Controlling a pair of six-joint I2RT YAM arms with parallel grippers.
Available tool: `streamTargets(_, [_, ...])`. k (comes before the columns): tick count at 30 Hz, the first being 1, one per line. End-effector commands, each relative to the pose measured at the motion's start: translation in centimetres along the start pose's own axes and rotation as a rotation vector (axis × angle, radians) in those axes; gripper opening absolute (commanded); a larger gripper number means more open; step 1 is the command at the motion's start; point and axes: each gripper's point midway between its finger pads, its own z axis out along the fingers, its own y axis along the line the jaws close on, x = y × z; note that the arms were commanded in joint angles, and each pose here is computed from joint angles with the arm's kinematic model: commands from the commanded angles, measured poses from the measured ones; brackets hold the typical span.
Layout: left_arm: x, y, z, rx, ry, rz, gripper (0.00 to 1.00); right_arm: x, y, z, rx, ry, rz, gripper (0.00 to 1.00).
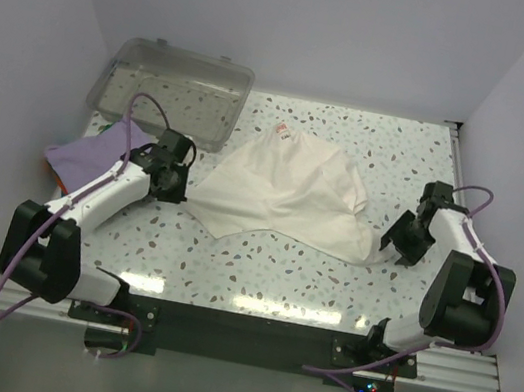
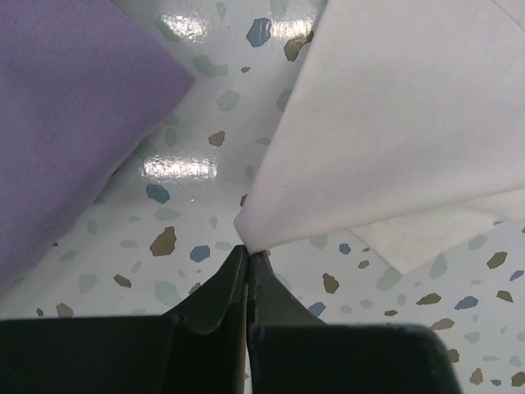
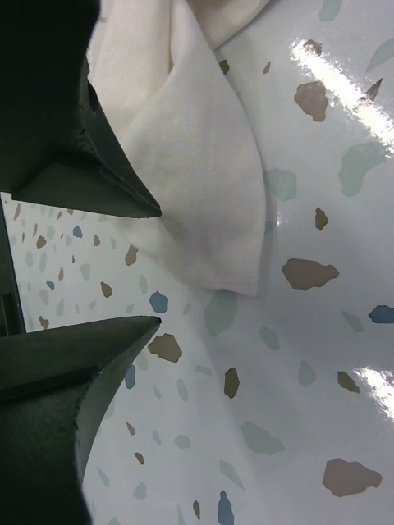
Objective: Fold and stack the t-shirts
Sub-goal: Flatten the tshirt out
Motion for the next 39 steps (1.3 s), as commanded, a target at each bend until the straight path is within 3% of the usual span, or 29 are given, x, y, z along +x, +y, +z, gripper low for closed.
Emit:
streamTargets(1, [-0.5,0.3,-0.5,0.008,-0.024,0.0,0.0,-1.1,-0.4,0.3,0.004,-0.045,0.047,0.52])
streamTargets(11, [-0.1,0.2,-0.5,0.022,-0.019,-0.009,0.0,-1.3,-2.7,1.5,0.006,-0.032,0.113,0.43])
streamTargets(20, [-0.3,-0.7,-0.2,0.062,-0.017,-0.02,0.0,-1.7,-0.7,1.8,-0.105,-0.039,0.12,0.4])
streamTargets(34, [-0.4,-1.1,0.0,0.078,-0.018,-0.017,0.0,-1.8,-1.2,3.8,-0.066,-0.02,0.124,0.33])
streamTargets(35, [-0.5,-1.1,0.0,0.079,-0.018,-0.017,0.0,-1.9,-1.1,4.0,-0.067,-0.015,0.126,0.3])
streamTargets(37, [-0.8,-1.3,-0.1,0.091,-0.027,-0.02,0.0,-2.4,-0.7,4.0,-0.08,-0.018,0.123,0.09])
streamTargets(38, [-0.8,-1.4,-0.1,0.092,-0.028,-0.021,0.0,-2.4,-0.7,4.0,-0.083,-0.017,0.123,0.09])
streamTargets(39, [-1.1,-1.7,-0.1,0.108,-0.037,-0.023,0.0,-3.0,-0.5,3.9,-0.087,-0.021,0.123,0.0])
